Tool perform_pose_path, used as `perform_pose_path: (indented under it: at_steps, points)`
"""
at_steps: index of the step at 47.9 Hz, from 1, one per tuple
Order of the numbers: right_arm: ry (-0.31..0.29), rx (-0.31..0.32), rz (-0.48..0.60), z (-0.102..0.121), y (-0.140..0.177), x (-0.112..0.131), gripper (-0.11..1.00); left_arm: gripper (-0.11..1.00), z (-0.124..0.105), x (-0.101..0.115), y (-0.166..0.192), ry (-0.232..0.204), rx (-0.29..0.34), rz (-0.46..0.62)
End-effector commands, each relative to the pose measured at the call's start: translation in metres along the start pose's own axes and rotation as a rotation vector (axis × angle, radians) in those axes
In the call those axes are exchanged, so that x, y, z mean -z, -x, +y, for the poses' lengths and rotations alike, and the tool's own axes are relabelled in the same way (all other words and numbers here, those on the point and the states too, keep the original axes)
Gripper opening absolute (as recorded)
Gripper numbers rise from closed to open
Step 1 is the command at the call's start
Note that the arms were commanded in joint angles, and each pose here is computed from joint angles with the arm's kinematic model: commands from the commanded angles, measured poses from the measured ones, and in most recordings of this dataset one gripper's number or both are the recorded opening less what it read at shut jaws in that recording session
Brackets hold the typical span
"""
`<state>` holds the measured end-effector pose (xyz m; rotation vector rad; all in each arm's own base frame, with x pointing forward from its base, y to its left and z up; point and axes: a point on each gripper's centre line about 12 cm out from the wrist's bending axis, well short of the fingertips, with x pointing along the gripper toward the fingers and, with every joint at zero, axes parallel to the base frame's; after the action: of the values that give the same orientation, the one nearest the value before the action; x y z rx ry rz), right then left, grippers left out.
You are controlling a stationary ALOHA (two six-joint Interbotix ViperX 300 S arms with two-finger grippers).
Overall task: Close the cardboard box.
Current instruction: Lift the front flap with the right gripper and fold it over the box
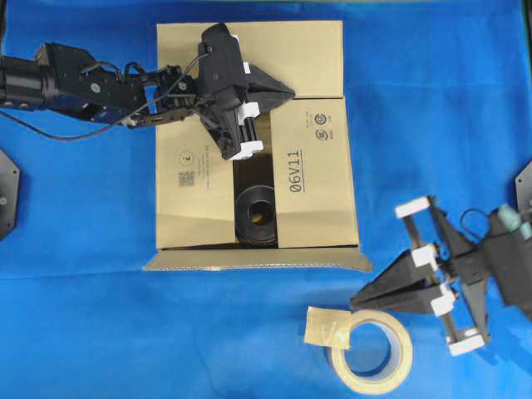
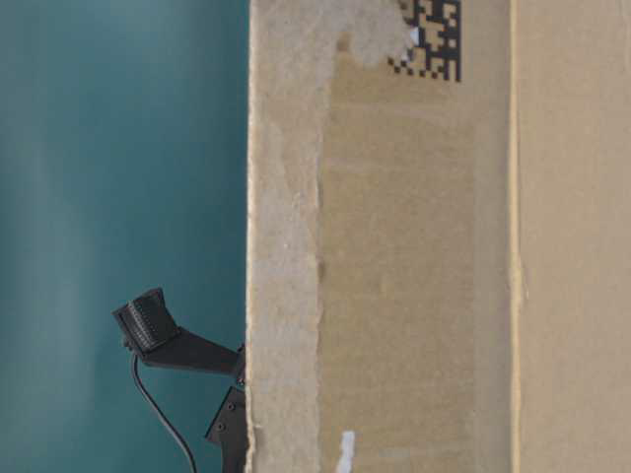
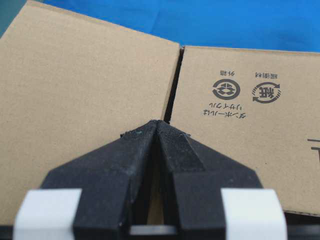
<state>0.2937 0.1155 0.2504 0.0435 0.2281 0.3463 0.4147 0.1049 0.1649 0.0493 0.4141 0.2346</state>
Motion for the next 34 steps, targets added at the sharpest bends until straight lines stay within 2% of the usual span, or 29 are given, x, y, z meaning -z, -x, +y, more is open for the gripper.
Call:
perform_pose_path:
  at_steps: [1, 8, 20, 27, 34]
  points:
    - [-0.011, -0.004, 0.005, 0.002, -0.006, 0.003, 0.01, 0.02, -0.003, -0.008, 0.002, -0.007, 0.006, -0.021]
    - [-0.024, 0.005, 0.053, 0.001, -0.014, 0.021, 0.01, 0.02, -0.003, -0.007, 0.003, -0.007, 0.006, -0.019]
    - [-0.026, 0.023, 0.034, -0.005, -0.012, 0.016, 0.01, 0.02, -0.003, -0.006, 0.003, -0.007, 0.006, -0.018]
    - [-0.038, 0.091, 0.008, -0.028, -0.001, 0.009, 0.01, 0.02, -0.003, -0.006, 0.003, -0.007, 0.006, -0.018]
    - [-0.063, 0.190, 0.009, -0.058, 0.012, 0.010, 0.01, 0.02, -0.005, -0.007, 0.004, -0.009, 0.010, -0.020]
